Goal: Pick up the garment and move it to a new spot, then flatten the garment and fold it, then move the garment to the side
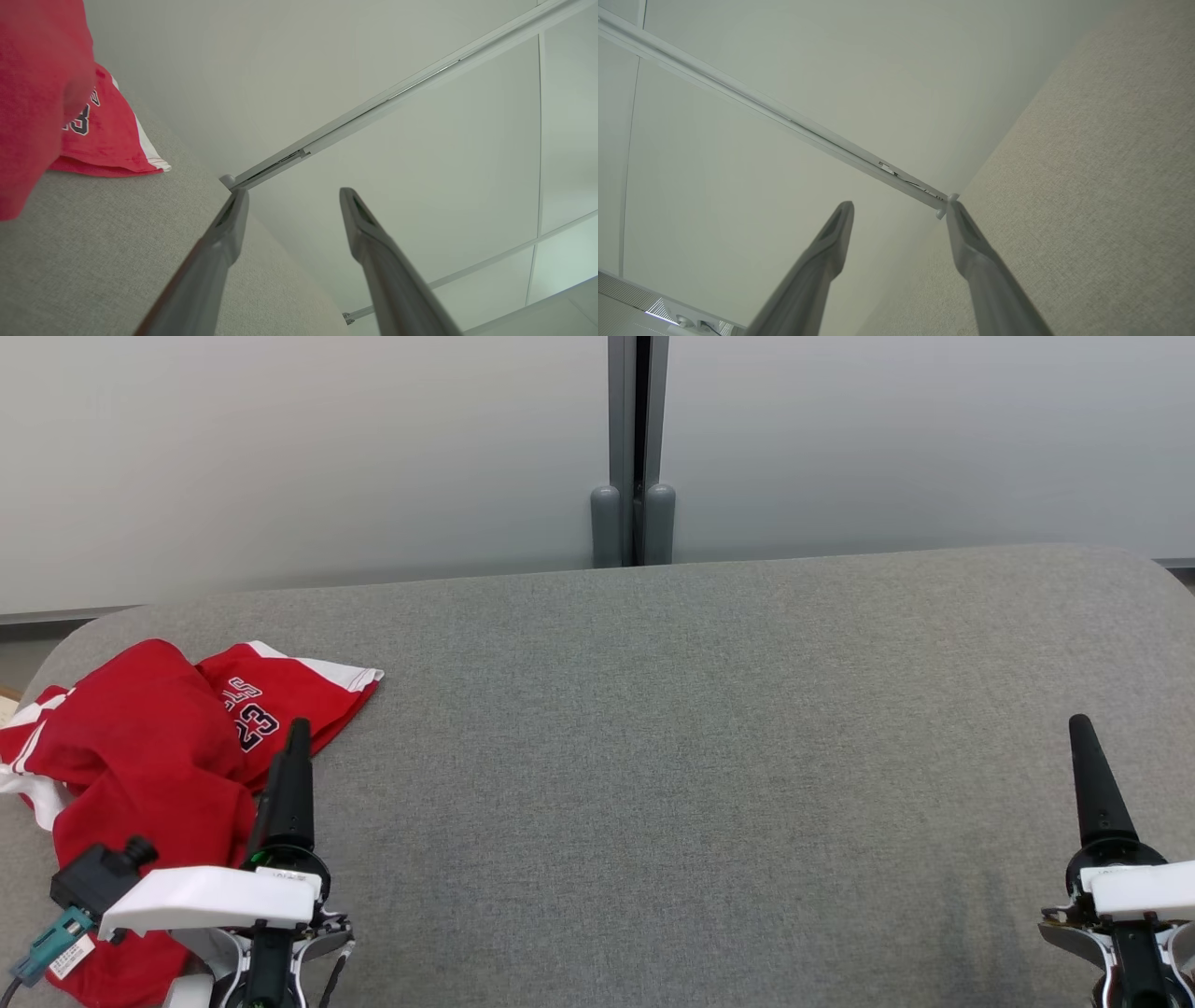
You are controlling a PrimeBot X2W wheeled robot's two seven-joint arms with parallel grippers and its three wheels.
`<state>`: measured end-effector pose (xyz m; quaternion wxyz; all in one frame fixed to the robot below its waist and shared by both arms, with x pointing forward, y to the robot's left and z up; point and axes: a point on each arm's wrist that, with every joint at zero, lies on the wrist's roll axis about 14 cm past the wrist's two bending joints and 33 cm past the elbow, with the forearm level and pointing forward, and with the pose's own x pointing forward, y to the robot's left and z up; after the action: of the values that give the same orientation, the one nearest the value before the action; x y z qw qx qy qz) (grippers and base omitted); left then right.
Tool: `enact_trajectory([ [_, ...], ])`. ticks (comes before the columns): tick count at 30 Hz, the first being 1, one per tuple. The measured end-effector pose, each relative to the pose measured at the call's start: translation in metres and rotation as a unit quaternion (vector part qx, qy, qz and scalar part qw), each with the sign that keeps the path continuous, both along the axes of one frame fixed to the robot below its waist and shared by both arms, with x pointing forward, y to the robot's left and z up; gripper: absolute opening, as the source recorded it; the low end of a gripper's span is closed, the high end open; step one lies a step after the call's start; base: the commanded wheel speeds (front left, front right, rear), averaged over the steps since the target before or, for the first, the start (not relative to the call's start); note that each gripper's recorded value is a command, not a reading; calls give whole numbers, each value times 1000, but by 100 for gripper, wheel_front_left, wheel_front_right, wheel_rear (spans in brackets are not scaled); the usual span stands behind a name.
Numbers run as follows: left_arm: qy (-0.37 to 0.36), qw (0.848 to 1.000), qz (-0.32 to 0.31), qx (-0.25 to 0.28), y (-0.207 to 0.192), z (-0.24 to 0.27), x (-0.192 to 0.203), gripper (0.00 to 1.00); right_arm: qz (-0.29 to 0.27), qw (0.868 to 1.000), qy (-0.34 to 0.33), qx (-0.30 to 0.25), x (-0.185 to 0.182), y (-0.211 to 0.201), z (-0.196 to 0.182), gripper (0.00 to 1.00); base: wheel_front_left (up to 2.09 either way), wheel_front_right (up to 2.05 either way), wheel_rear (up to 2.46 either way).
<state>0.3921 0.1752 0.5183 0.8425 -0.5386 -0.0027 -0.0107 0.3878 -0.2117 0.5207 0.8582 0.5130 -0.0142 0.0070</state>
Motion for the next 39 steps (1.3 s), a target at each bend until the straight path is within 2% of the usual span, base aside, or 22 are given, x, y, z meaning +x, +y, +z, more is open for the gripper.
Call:
enact_trajectory([
  [8, -5, 996, -2, 90, -7, 5, 1, 100, 10, 996, -14, -90, 1, 3, 8, 100, 0, 0, 0],
  [16, -8, 985, 2, 172, -10, 6, 2, 100, 20, 985, -28, -171, 1, 8, 14, 100, 0, 0, 0],
  [25, -10, 965, 9, 262, -12, 8, 2, 100, 35, 966, -34, -254, 0, 15, 12, 100, 0, 0, 0],
  [39, -1, 933, 18, 361, -8, -1, 0, 100, 51, 940, -29, -337, -3, 19, -1, 100, 0, 0, 0],
])
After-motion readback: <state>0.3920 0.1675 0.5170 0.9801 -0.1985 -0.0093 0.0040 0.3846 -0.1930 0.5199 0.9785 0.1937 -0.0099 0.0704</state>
